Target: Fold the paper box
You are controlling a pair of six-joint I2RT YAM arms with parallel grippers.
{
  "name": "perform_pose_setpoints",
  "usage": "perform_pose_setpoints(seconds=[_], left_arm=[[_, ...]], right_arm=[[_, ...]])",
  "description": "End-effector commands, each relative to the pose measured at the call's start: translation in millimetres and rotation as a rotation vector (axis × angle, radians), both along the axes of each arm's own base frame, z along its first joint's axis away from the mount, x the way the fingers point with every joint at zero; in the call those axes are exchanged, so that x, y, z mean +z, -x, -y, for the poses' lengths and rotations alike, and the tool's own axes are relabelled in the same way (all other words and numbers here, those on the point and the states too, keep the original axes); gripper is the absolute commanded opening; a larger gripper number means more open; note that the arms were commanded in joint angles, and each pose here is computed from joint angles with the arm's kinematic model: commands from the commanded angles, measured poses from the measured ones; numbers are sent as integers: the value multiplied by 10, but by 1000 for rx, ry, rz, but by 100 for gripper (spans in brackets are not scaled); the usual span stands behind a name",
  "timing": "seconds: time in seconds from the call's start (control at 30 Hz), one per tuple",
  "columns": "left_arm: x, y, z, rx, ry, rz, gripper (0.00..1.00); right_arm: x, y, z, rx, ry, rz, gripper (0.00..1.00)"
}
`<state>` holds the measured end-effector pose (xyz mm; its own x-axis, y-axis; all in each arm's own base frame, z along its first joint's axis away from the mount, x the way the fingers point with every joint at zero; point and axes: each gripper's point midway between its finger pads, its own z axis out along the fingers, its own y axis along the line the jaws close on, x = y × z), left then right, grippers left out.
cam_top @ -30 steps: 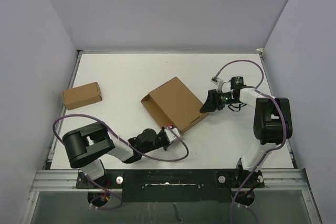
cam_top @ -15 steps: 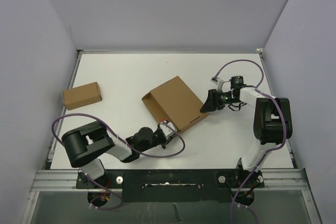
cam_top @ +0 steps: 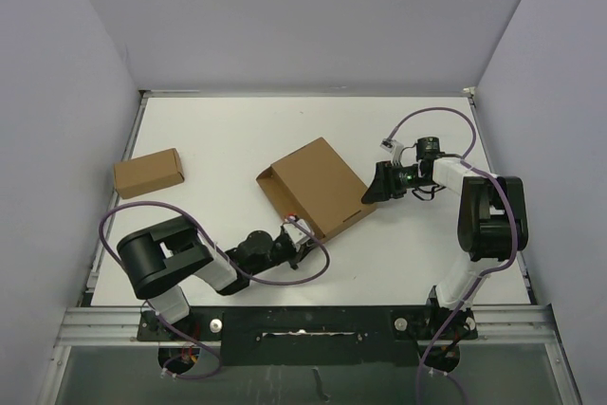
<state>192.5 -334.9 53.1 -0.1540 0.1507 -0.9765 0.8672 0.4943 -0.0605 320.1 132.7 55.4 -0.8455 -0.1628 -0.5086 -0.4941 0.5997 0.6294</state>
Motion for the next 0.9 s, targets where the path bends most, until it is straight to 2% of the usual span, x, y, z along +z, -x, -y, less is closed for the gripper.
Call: perform_pose_setpoints(seconds=[0.0, 0.87], left_arm=[[10, 30, -11, -2, 40, -21, 0], [35, -25, -42, 25, 54, -30, 0]], right_arm=[[-175, -170, 197, -29, 126, 38, 53], [-196, -149, 165, -13, 125, 28, 53]])
